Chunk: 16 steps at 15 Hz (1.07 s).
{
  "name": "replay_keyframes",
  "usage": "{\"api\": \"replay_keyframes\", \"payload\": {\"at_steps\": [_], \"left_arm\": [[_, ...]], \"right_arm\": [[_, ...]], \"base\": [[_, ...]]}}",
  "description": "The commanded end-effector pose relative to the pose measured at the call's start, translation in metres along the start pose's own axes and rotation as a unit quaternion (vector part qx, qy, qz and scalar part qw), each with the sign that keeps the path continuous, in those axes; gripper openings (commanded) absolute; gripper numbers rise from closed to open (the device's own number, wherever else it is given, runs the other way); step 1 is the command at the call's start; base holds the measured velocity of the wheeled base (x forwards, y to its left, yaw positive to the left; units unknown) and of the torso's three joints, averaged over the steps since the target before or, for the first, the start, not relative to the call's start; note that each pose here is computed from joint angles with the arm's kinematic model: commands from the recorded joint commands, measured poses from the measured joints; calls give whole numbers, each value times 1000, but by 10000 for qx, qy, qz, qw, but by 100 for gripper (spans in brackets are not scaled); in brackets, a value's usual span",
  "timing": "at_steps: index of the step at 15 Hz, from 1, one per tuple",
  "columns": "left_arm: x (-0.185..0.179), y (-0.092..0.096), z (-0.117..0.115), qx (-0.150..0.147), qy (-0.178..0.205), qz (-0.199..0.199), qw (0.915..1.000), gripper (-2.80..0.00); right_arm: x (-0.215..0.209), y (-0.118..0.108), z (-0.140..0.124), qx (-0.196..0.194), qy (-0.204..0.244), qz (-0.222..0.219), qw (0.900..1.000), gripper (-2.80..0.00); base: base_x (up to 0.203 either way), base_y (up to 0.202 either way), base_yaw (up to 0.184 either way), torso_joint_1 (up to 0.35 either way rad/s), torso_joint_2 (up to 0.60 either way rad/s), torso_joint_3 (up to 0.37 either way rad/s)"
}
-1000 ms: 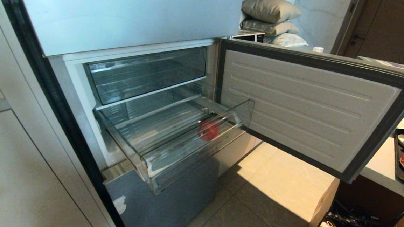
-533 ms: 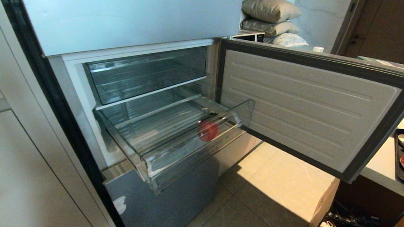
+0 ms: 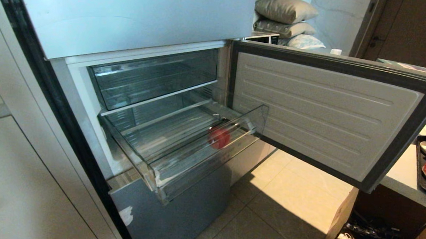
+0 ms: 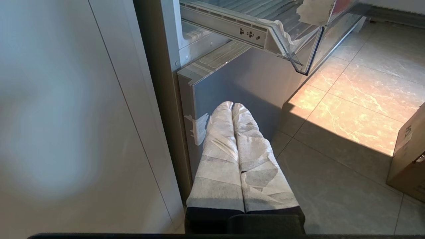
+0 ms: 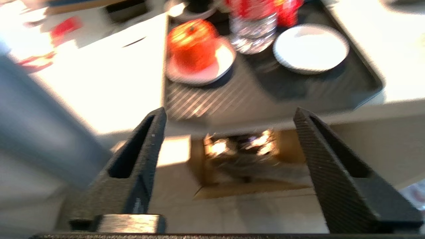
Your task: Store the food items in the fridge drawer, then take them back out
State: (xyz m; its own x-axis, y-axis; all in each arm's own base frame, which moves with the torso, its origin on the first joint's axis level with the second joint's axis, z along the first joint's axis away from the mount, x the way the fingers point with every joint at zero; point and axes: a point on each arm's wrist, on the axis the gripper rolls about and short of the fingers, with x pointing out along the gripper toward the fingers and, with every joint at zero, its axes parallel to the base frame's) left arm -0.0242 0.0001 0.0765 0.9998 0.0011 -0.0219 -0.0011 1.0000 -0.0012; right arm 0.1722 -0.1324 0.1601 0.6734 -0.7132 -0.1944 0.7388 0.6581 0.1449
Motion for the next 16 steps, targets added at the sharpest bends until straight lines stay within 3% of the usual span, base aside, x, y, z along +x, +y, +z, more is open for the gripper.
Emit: {"api": "replay_keyframes", "payload": {"at_steps": [1, 10, 16], "left_arm": [[0, 0, 0, -1, -10, 2, 10000, -280], [0, 0, 0, -1, -10, 2, 10000, -280], [0, 0, 0, -1, -10, 2, 10000, -280]], "right_arm": [[39, -5, -5, -41, 235, -167, 9996, 0], [138, 11, 6, -103, 5, -39, 9999, 0], [179, 40, -7, -173, -14, 261, 9995, 0]], "base": [[0, 0, 0, 0, 0, 0], [0, 0, 0, 0, 0, 0], [0, 0, 0, 0, 0, 0]]}}
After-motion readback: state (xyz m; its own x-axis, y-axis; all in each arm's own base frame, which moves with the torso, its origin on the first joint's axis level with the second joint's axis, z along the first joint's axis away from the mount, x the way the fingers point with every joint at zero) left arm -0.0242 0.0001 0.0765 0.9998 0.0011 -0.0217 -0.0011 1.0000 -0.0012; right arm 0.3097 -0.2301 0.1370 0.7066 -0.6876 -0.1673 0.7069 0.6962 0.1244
